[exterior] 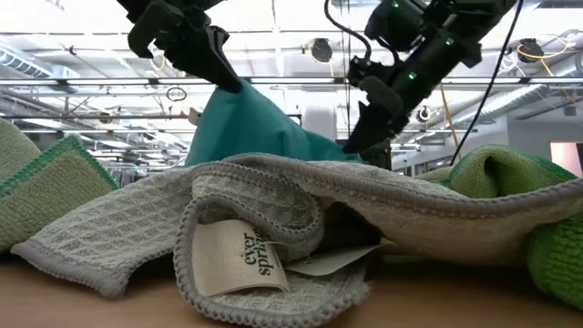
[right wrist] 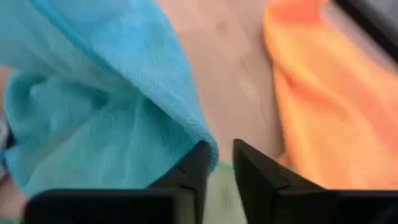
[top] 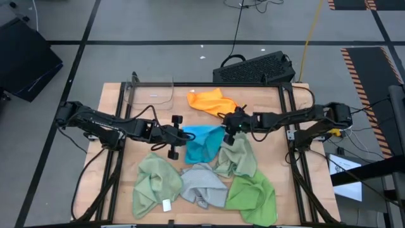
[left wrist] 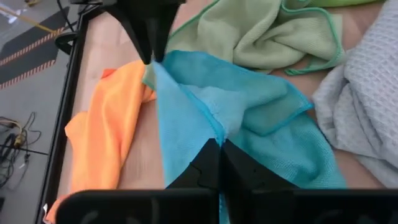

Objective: Fold microfiber towels
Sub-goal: Fold the blue microfiber cloth

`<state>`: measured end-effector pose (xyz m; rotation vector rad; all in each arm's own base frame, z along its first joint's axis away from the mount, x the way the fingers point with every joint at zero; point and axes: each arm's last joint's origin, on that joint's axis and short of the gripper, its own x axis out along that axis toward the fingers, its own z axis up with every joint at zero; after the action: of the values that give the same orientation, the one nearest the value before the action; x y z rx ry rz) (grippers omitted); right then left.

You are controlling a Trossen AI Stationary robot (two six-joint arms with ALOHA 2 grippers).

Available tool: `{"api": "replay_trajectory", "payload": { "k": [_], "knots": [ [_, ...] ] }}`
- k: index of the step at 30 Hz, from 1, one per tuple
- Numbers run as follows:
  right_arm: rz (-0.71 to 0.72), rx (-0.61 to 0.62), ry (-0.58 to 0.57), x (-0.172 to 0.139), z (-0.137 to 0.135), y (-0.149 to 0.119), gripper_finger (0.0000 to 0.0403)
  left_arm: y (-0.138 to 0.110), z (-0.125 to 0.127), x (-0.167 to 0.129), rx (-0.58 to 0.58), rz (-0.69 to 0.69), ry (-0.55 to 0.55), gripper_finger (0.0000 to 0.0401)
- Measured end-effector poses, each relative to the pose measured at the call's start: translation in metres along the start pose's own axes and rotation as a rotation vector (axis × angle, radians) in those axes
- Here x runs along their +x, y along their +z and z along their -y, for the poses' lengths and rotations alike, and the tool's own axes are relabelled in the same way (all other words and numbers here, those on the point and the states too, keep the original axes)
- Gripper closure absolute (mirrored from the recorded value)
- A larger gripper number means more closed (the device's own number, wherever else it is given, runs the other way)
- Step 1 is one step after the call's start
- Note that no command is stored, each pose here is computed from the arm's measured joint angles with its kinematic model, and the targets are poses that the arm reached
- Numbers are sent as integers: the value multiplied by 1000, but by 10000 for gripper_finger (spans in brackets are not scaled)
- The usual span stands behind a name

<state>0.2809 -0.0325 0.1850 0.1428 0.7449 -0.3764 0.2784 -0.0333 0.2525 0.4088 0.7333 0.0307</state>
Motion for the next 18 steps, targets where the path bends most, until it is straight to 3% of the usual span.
{"api": "replay_trajectory", "payload": {
  "k": [3,6,12,18],
  "knots": [
    [12,30,-20,-3,-4,-2,279,0,-2,1,-18,0,6,385],
    [69,-33,62,-6,-22,0,259,-1,-4,1,-29,1,12,384],
    [212,-223,159,-18,-53,5,253,-1,-8,2,-44,4,15,393],
    [242,-267,170,-9,-61,4,253,1,-8,3,-35,27,12,388]
  ]
}}
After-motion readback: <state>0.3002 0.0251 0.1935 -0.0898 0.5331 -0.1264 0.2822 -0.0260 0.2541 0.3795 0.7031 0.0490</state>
